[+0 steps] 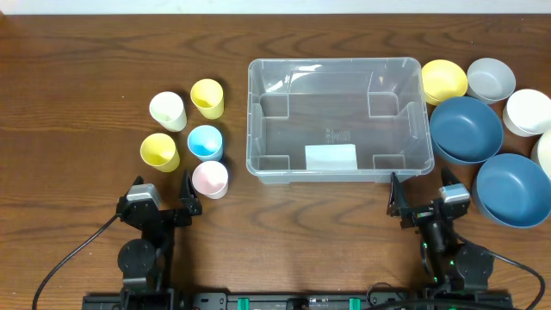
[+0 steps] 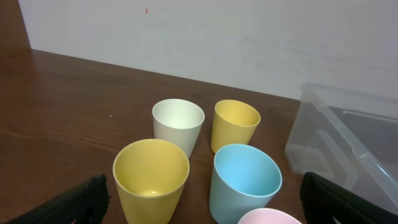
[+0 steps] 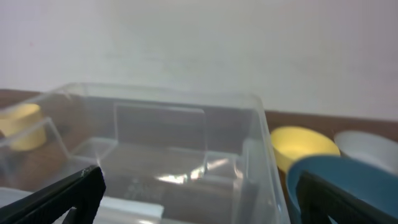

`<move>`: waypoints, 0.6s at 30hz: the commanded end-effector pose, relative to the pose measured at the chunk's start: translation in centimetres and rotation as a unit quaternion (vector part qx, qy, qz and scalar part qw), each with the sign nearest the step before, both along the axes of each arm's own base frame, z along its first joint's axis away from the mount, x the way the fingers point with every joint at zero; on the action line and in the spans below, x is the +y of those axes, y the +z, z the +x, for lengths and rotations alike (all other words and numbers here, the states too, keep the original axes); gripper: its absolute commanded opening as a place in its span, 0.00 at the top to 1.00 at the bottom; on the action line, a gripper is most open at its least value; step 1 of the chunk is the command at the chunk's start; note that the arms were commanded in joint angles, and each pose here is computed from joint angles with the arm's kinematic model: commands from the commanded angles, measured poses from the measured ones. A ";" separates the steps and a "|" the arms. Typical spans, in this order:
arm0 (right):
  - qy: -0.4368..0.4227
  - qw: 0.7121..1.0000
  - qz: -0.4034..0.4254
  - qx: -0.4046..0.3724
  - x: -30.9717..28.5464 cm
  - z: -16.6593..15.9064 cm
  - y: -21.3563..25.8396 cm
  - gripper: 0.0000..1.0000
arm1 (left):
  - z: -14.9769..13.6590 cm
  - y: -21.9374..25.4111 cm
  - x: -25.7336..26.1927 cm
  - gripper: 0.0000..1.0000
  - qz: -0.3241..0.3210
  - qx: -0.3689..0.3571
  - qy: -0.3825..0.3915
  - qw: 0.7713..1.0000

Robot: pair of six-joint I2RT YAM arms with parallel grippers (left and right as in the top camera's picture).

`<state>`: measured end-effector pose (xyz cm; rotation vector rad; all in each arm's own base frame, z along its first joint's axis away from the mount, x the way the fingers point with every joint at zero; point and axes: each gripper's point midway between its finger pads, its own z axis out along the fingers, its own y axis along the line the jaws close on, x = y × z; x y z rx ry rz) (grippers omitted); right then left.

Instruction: Pack container

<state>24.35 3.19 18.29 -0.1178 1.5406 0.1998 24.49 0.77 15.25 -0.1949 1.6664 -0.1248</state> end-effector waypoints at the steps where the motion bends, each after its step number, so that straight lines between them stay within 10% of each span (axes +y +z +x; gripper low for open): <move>1: 0.025 0.999 0.001 -0.022 0.9 -0.3 1.0 0.01 | -0.1 -1.6 0.6 0.02 0.005 0.025 0.014 1.000; 11: 0.002 0.999 -0.005 -0.035 0.1 -0.7 6.9 0.01 | -0.1 -1.6 0.6 0.02 0.005 0.025 0.014 1.000; 18: -0.089 0.986 -0.011 0.141 -3.1 2.6 8.3 0.01 | -0.1 -1.6 0.6 0.02 0.005 0.025 0.014 1.000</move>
